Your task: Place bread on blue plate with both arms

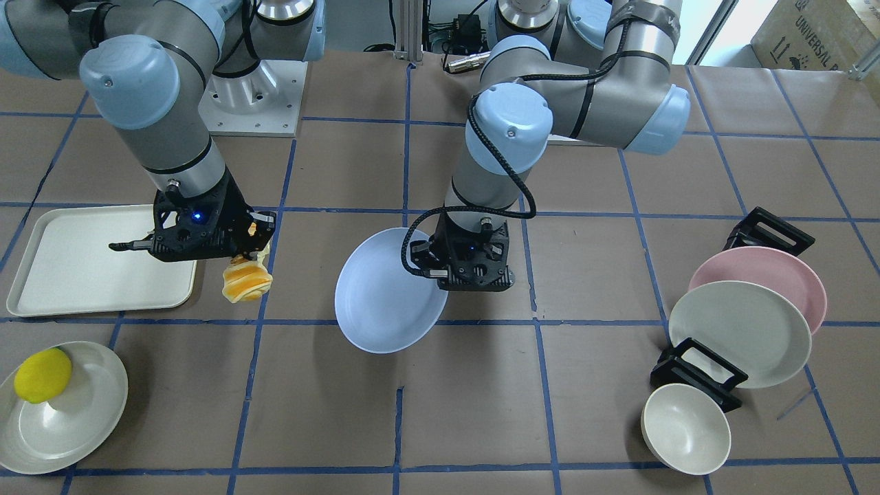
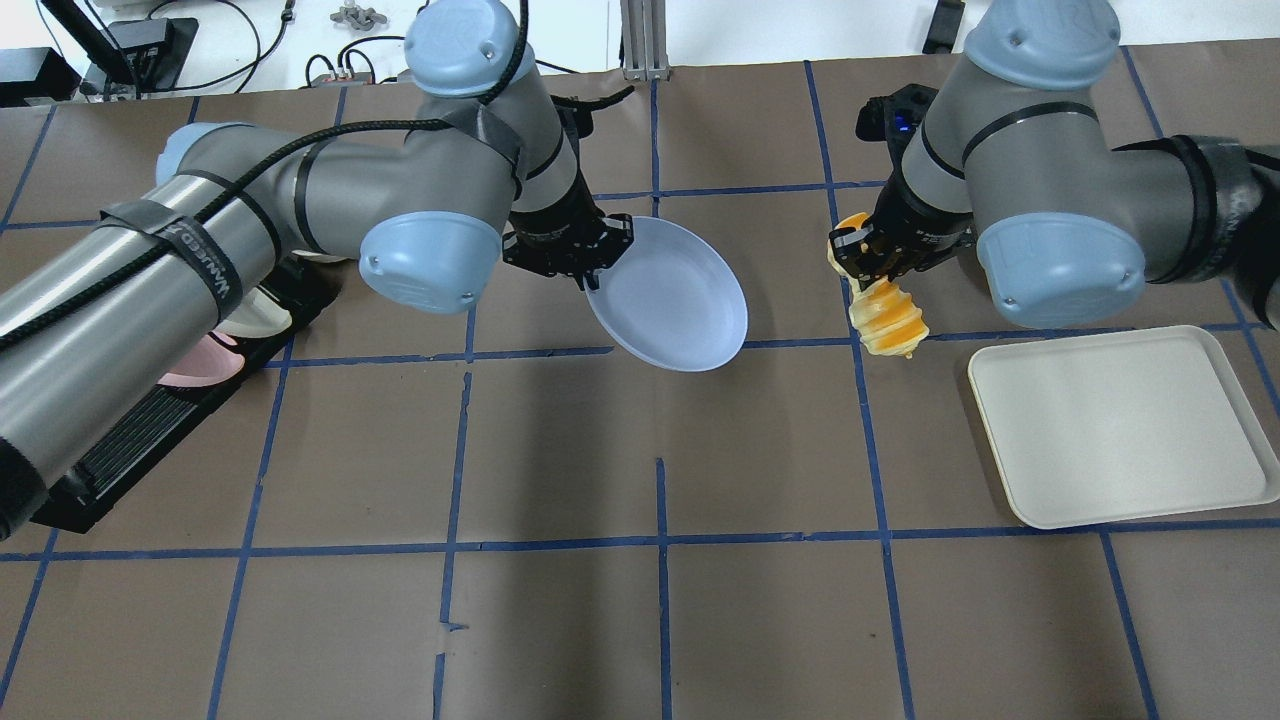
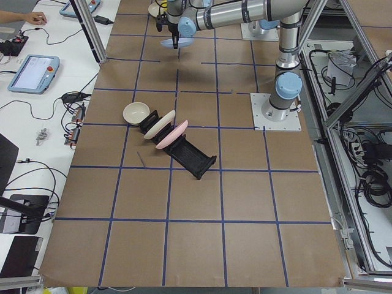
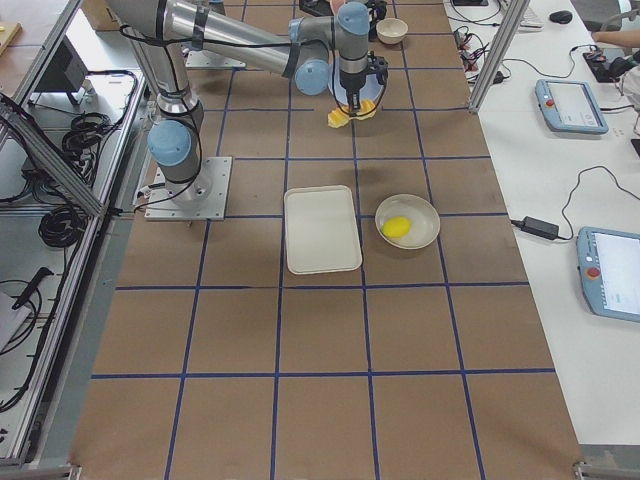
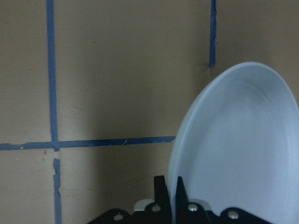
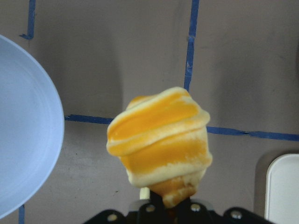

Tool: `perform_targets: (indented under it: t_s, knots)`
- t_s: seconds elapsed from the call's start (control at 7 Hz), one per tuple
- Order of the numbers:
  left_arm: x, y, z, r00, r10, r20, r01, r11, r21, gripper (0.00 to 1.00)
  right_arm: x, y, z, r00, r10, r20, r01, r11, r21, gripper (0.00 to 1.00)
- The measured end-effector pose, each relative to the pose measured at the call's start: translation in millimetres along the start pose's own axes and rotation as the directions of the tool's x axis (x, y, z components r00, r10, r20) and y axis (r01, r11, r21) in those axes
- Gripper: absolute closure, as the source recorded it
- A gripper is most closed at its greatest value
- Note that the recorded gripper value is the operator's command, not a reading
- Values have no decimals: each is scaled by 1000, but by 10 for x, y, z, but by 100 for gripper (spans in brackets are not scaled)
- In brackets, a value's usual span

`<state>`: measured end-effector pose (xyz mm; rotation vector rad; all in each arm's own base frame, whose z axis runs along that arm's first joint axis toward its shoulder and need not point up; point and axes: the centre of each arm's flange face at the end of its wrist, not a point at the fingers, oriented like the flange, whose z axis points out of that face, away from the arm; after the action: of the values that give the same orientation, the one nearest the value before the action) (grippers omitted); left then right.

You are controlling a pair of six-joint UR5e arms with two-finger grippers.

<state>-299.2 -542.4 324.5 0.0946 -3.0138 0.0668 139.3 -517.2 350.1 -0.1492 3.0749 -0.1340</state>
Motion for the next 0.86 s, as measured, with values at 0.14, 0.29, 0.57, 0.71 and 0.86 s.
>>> perform_targets:
  t_s: [0.14,0.29,0.57,0.71,0.86]
  knots:
    - [83,67,99,1000,-7,5,7,1000,-11,0,1,0,3,1000,1,0,-1,1000,-1,86]
    - [100,97,202,1000,-8,11,8,1000,-22,0,1,0,5,1000,6,-1,-6,1000,-1,86]
    - [-105,-81,175,1000,4,10,-4,1000,-10,0,-6,4,-1,1000,12,-2,-12,1000,-1,85]
    - [-463,-268,3,998,62,15,-62,998,-18,0,-40,16,-21,999,35,-1,-35,999,2,85]
    - [-955,-424,-286,989,144,25,-142,988,-64,0,-178,45,-31,996,85,5,-85,996,3,85]
